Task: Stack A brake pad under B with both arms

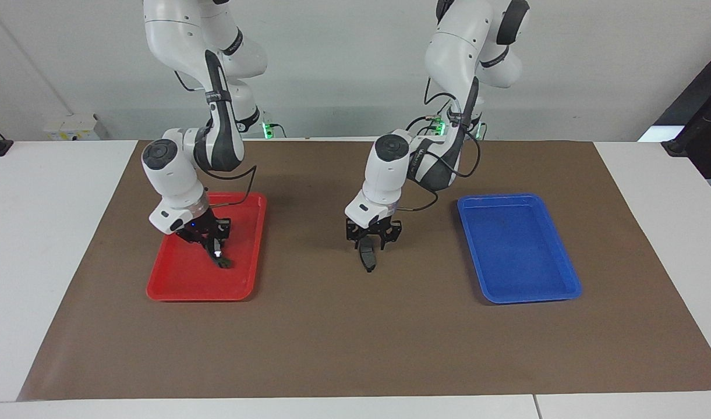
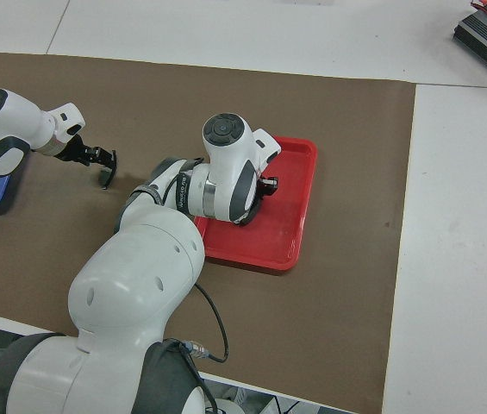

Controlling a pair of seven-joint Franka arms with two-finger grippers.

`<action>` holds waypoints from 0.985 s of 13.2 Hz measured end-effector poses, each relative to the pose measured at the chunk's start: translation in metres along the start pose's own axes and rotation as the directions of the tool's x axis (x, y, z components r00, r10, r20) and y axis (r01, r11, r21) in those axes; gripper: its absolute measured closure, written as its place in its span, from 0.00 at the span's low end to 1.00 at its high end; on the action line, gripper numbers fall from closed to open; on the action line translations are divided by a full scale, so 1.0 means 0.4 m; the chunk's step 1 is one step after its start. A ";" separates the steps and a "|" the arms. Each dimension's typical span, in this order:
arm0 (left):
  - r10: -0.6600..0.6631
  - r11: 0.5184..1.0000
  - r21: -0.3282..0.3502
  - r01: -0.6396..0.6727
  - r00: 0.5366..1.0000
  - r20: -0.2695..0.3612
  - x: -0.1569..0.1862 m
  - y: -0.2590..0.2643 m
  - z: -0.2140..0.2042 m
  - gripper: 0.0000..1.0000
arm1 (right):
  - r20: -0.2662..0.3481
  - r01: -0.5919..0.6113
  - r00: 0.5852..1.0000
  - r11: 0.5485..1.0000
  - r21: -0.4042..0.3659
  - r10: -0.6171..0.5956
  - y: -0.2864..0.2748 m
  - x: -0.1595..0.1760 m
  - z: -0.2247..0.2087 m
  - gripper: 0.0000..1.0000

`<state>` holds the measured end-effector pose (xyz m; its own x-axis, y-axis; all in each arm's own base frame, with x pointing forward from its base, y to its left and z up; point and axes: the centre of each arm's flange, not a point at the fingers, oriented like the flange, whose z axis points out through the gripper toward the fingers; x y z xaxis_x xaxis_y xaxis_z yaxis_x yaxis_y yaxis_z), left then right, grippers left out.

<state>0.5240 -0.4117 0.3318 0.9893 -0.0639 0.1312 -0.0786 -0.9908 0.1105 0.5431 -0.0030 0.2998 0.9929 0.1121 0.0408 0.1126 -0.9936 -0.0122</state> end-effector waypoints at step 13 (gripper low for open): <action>-0.150 0.985 0.108 0.138 0.981 0.119 0.111 -0.795 -0.620 0.00 | 0.000 -0.034 0.999 0.999 0.012 0.034 -0.668 0.217 -0.185 0.57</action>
<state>0.5624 -0.0696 0.5470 0.9974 0.0722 -0.0048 0.0722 -0.9972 0.0202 0.5963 0.2710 0.3803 0.9961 0.0783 0.0405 0.0794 -0.9965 -0.0253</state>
